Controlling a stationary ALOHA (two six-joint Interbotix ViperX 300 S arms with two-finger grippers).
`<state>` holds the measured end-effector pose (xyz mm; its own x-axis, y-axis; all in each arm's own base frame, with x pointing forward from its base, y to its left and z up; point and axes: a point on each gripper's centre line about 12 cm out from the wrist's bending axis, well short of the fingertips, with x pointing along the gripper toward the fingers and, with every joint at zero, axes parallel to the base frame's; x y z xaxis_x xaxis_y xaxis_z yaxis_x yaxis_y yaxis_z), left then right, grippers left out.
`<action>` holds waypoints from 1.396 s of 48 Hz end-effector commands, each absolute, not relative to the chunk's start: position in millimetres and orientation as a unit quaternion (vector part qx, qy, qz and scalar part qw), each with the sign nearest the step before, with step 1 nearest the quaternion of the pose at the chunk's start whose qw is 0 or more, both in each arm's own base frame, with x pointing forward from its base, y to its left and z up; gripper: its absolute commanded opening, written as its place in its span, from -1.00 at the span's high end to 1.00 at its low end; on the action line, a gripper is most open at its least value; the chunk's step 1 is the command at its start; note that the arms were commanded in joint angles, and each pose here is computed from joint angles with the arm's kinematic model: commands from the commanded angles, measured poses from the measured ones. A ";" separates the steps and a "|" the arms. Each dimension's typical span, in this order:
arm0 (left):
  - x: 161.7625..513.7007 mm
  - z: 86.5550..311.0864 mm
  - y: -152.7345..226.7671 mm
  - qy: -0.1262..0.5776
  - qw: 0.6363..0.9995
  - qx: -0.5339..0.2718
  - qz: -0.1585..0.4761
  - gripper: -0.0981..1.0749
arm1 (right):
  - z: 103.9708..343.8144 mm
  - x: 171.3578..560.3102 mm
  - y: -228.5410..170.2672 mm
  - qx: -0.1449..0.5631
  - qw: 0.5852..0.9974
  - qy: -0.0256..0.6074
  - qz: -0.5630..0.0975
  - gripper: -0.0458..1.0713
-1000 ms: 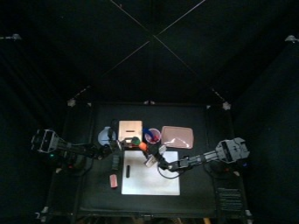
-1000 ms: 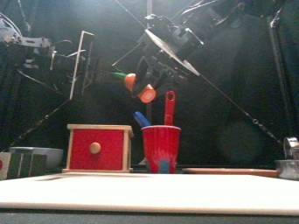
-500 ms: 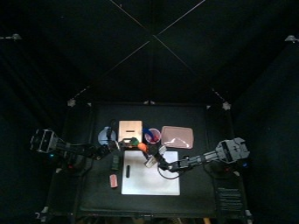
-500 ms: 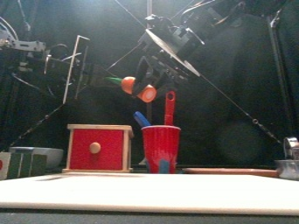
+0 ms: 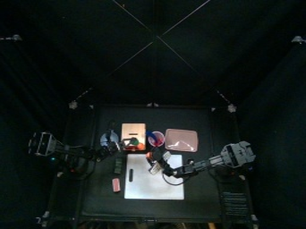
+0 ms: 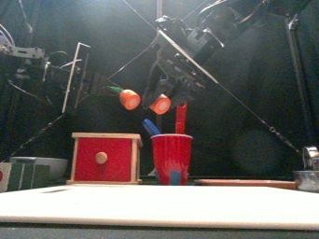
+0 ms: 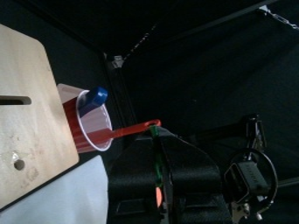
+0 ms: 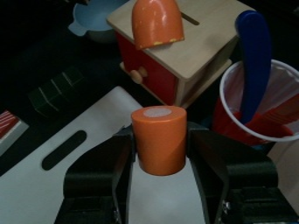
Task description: Split carrot and put carrot top in bowl
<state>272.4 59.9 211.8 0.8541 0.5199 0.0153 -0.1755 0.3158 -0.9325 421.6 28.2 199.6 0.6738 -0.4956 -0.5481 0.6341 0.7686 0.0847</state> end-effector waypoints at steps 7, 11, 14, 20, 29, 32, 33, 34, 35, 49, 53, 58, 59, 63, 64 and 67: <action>252.6 220.0 55.8 -0.159 0.824 -0.512 0.183 0.50 | 205.2 412.5 39.3 0.148 0.906 0.258 -0.300 0.15; 243.6 219.1 52.2 -0.146 0.841 -0.495 0.165 0.50 | 204.1 409.6 42.2 0.151 0.906 0.262 -0.296 0.15; 236.5 215.5 52.0 -0.130 0.847 -0.489 0.163 0.50 | 202.3 407.3 43.8 0.152 0.905 0.266 -0.295 0.15; 221.9 202.8 59.8 -0.094 0.857 -0.471 0.189 0.50 | 197.3 403.7 45.5 0.152 0.903 0.273 -0.295 0.15; 201.3 199.6 66.9 -0.048 0.891 -0.405 0.201 0.50 | 195.2 401.4 49.4 0.158 0.900 0.279 -0.294 0.15; 195.0 202.4 68.0 -0.041 0.896 -0.392 0.203 0.50 | 194.5 400.9 49.3 0.159 0.900 0.280 -0.294 0.15; 192.9 203.4 68.0 -0.039 0.898 -0.389 0.203 0.50 | 193.8 400.4 49.9 0.160 0.899 0.282 -0.294 0.15; 190.0 204.6 68.5 -0.035 0.899 -0.386 0.205 0.50 | 193.6 400.2 49.9 0.161 0.899 0.282 -0.295 0.15; 188.1 206.0 68.7 -0.034 0.900 -0.384 0.205 0.50 | 193.6 400.3 49.3 0.161 0.898 0.282 -0.295 0.15; 152.7 193.9 81.3 0.025 0.889 -0.367 0.274 0.45 | 191.0 398.5 49.1 0.164 0.896 0.287 -0.298 0.15; 144.0 186.5 88.3 0.051 0.881 -0.357 0.306 0.44 | 190.7 398.2 48.9 0.163 0.896 0.287 -0.298 0.15; 135.4 183.1 97.6 0.067 0.869 -0.350 0.342 0.43 | 190.6 398.1 49.0 0.164 0.895 0.287 -0.298 0.15; 134.1 182.4 99.0 0.068 0.867 -0.350 0.347 0.43 | 190.6 398.1 49.0 0.164 0.895 0.287 -0.298 0.15; 130.6 180.1 102.1 0.077 0.864 -0.344 0.360 0.43 | 189.9 397.6 48.9 0.166 0.895 0.288 -0.299 0.15; 129.6 178.7 102.4 0.082 0.863 -0.341 0.363 0.42 | 189.7 398.0 49.1 0.166 0.894 0.288 -0.299 0.15; 128.2 174.8 102.1 0.095 0.862 -0.337 0.366 0.39 | 189.8 397.7 47.7 0.167 0.894 0.288 -0.300 0.15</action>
